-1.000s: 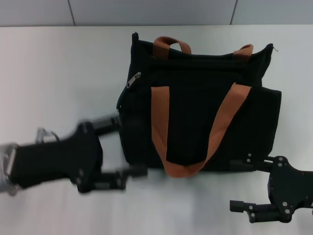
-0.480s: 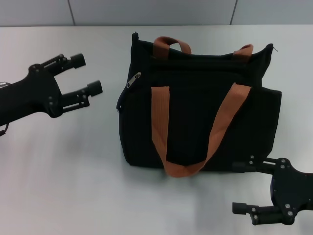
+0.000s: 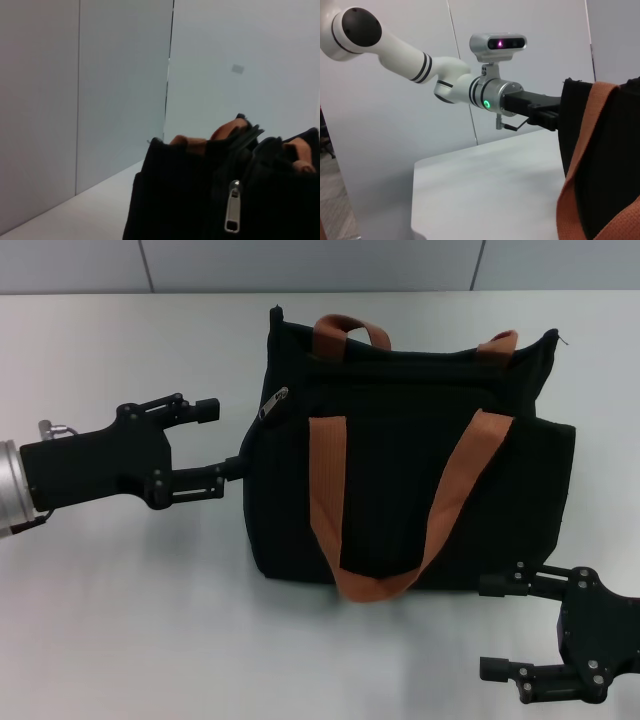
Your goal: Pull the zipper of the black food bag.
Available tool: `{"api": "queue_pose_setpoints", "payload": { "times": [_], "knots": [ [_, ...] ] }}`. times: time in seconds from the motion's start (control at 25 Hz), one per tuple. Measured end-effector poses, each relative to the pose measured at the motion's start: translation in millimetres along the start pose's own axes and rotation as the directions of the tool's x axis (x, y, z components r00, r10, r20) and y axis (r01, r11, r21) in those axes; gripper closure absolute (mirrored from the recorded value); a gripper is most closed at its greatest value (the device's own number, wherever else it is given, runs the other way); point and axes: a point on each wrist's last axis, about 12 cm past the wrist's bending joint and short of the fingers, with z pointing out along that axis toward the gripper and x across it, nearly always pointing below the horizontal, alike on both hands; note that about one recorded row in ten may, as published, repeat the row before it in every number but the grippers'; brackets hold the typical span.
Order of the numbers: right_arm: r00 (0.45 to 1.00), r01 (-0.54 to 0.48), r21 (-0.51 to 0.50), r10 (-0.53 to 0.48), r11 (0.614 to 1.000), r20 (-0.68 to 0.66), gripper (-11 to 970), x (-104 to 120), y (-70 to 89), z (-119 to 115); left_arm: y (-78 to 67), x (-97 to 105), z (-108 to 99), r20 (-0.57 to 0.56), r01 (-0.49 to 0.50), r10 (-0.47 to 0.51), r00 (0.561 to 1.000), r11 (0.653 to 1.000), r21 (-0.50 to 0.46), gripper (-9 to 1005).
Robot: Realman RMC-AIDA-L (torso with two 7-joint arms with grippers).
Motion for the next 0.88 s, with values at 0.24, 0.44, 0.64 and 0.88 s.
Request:
{"api": "queue_pose_setpoints", "payload": {
  "times": [0.24,0.44,0.64,0.88],
  "knots": [
    [1.000,-0.004,0.006,0.004,1.000,0.002,147,1,1.0,-1,6.1,-4,17,-0.031,-0.027,0.027,0.999,1.000,-0.008,260],
    [1.000,-0.008,0.008,0.008,1.000,0.003,147,2,1.7,-1,8.6,-5,37,-0.063,-0.047,0.046,0.997,0.999,-0.016,267],
    [1.000,-0.008,0.009,0.008,1.000,0.004,147,2,1.7,-1,12.1,-6,42,-0.082,-0.073,0.069,0.994,0.996,-0.044,275],
    [1.000,-0.008,0.008,0.008,1.000,0.006,147,2,2.0,0,11.0,-8,31,-0.024,-0.062,0.060,0.998,0.995,-0.074,284]
  ]
}}
